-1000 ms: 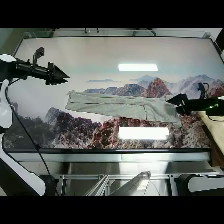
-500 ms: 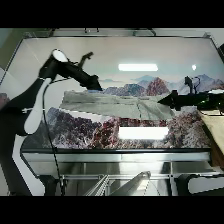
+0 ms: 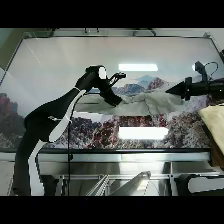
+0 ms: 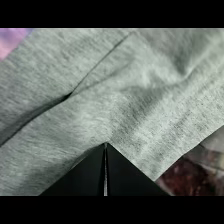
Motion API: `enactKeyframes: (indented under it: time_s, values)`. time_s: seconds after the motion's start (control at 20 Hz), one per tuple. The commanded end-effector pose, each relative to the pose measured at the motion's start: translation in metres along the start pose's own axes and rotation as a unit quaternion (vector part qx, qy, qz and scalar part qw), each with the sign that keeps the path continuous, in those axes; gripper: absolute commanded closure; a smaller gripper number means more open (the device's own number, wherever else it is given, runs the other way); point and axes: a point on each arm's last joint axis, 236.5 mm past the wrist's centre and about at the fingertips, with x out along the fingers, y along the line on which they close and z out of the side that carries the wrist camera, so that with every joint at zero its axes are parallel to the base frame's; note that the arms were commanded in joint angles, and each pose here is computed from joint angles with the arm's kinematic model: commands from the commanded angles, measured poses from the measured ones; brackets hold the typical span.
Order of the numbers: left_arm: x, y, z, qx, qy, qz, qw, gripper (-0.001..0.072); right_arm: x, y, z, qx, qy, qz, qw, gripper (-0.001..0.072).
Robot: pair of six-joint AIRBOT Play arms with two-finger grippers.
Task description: Fold the shirts.
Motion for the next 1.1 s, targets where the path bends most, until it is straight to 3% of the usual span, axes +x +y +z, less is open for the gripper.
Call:
enactKeyframes:
  time_s: [0.0,0.15,0.25,0.35,0.6,0.75,1.0,1.05]
  values:
    - [0.005,-0.017,0.015,0.014,-0.007,0.01,1.0,0.0684,-0.015,0.031,0.001,-0.018,0.025,0.013,0.999,0.07]
    - [-0.034,-0.05,0.018,0.032,-0.03,-0.051,0.998,0.0684,-0.032,0.043,0.002,-0.018,0.042,-0.011,0.999,0.07]
    - [-0.096,-0.068,0.022,0.04,-0.095,-0.115,0.988,0.0684,-0.051,0.033,0.005,-0.009,0.051,-0.084,0.995,0.07]
    - [-0.168,-0.073,0.019,0.028,-0.169,-0.188,0.967,0.0684,-0.066,0.029,0.011,0.003,0.043,-0.138,0.99,0.07]
    - [-0.316,-0.047,-0.037,-0.001,-0.317,-0.338,0.886,0.0685,-0.003,0.065,0.011,-0.003,0.062,-0.139,0.988,0.07]
    - [-0.376,-0.033,-0.08,-0.001,-0.398,-0.378,0.836,0.0685,0.089,0.11,0.008,-0.033,0.057,-0.131,0.989,0.07]
    - [-0.401,-0.002,-0.132,-0.026,-0.48,-0.349,0.804,0.0684,0.253,0.161,-0.002,-0.035,-0.016,-0.091,0.995,0.0697]
    - [-0.405,0.0,-0.136,-0.033,-0.497,-0.357,0.79,0.0684,0.289,0.17,-0.006,-0.046,-0.037,-0.07,0.996,0.0547]
